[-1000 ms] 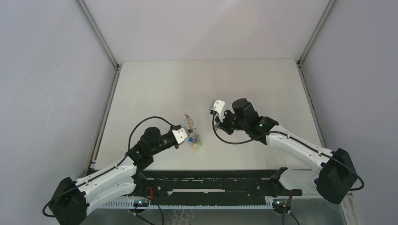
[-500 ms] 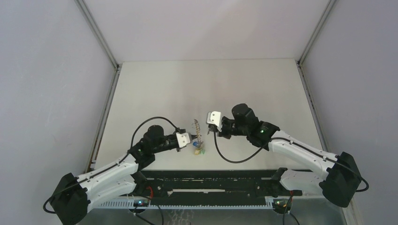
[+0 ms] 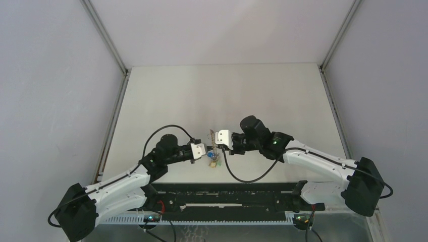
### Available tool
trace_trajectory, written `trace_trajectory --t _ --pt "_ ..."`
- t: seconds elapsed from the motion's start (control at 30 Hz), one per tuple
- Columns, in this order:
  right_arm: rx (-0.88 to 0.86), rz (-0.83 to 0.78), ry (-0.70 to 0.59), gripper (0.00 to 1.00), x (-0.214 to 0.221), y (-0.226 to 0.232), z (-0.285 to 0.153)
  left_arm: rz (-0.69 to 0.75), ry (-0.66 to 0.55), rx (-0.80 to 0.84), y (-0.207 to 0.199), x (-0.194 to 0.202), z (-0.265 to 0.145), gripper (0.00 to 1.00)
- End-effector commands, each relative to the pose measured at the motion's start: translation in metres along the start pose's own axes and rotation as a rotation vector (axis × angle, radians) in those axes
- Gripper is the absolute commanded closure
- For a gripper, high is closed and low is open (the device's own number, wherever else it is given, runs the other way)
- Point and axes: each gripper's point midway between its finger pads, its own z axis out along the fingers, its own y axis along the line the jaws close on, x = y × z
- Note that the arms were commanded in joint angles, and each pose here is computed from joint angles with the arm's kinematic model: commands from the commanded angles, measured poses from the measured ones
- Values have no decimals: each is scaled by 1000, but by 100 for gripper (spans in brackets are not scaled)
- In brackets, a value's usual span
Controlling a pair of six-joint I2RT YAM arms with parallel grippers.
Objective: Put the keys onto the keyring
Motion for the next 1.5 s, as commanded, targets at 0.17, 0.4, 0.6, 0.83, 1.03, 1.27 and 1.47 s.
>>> trace_trajectory --t 0.17,0.4,0.6,0.83,1.03,1.27,1.47 --pt "-34 -54 -40 100 -29 -1 0 78 -125 -45 23 -49 5 100" --pt "-117 -42 -19 100 -30 9 7 68 -121 -49 24 -48 5 100" --pt "-84 -33 1 100 -26 2 14 69 -128 -36 21 -50 5 100" --pt "-24 -33 12 100 -23 -9 16 73 -114 0 15 -46 6 100" --pt "-3 -37 -6 100 -27 -14 17 68 -102 28 11 -44 8 100" --pt "17 -13 8 100 -22 -20 20 71 -101 29 11 -44 8 100" --pt "-20 -23 15 100 -19 -10 10 61 -72 -10 18 -38 8 100"
